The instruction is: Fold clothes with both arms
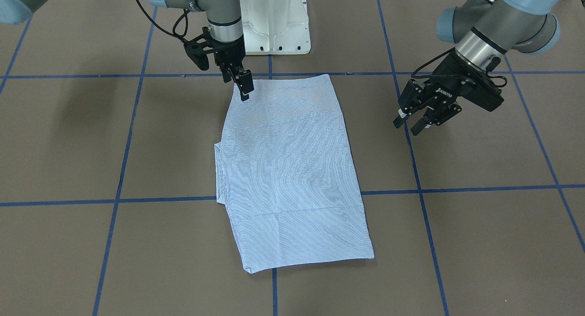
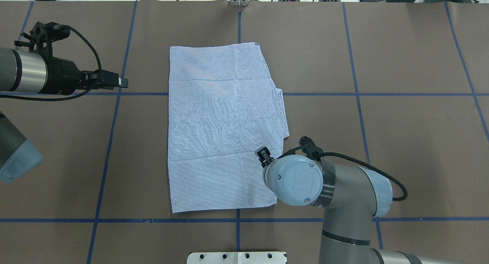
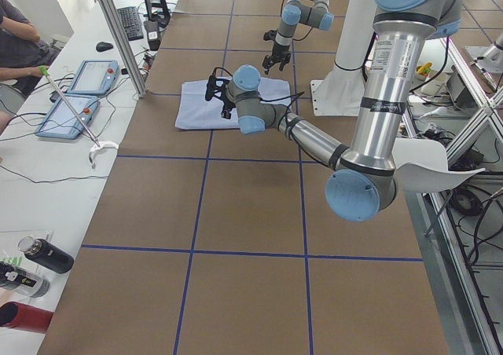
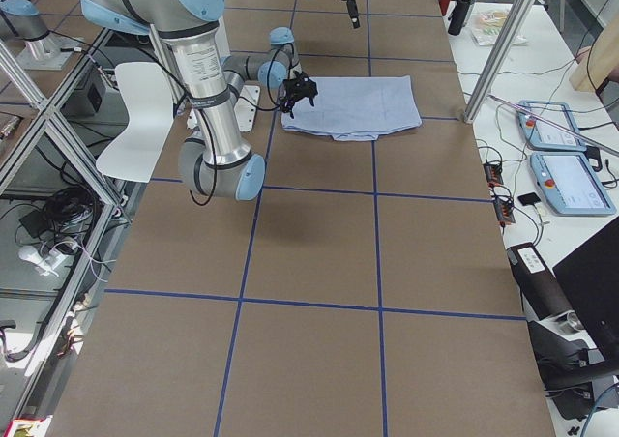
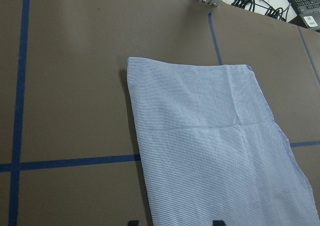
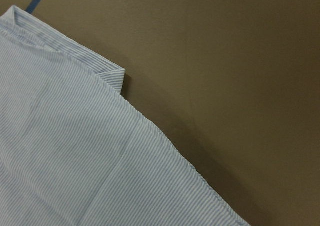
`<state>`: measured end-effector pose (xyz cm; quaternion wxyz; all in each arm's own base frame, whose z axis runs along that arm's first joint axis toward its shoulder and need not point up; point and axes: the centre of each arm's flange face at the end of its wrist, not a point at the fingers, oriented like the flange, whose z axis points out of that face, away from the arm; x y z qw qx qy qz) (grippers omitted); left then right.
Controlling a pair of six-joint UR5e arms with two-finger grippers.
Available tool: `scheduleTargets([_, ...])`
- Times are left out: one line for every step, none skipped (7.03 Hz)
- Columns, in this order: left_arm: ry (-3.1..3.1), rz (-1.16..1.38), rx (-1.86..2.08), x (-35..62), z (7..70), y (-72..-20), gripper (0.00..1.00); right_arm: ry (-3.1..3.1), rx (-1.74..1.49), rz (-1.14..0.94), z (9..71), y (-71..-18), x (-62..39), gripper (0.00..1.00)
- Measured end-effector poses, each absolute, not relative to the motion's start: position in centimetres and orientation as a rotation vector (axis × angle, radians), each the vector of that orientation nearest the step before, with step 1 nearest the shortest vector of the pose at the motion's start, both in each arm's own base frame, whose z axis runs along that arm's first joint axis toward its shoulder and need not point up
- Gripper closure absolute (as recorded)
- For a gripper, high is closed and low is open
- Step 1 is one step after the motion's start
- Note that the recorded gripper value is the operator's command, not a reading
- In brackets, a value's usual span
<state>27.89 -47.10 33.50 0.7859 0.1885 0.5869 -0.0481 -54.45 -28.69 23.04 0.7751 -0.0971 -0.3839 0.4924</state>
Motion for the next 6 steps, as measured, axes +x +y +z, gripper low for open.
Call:
scheduleTargets([1.266,-0.104,0.407,27.9,33.5,-47.1,0.42,-0.835,-0.226,1.099,23.6,-28.0,-55.0,0.02])
scheduleTargets([1.266,-0.105,0.408,27.8,33.5,-47.1,0.42,-0.826,-0.231,1.107,24.2,-27.4,-55.7,0.02])
scheduleTargets([1.266,-0.105,0.409,27.8,33.5,-47.1,0.42,-0.813,-0.232,1.104,24.8,-26.9,-56.3,0.02])
scheduleTargets([1.266,-0.105,0.409,27.8,33.4,-47.1,0.42,-0.799,-0.230,1.101,25.4,-26.6,-56.9,0.02])
scheduleTargets([1.266,-0.105,0.410,27.8,33.4,-47.1,0.42,-0.789,-0.229,1.098,25.8,-26.4,-57.4,0.02])
scheduleTargets([1.268,-0.105,0.412,27.7,33.3,-47.0,0.42,-0.786,-0.229,1.095,25.9,-26.3,-57.6,0.02])
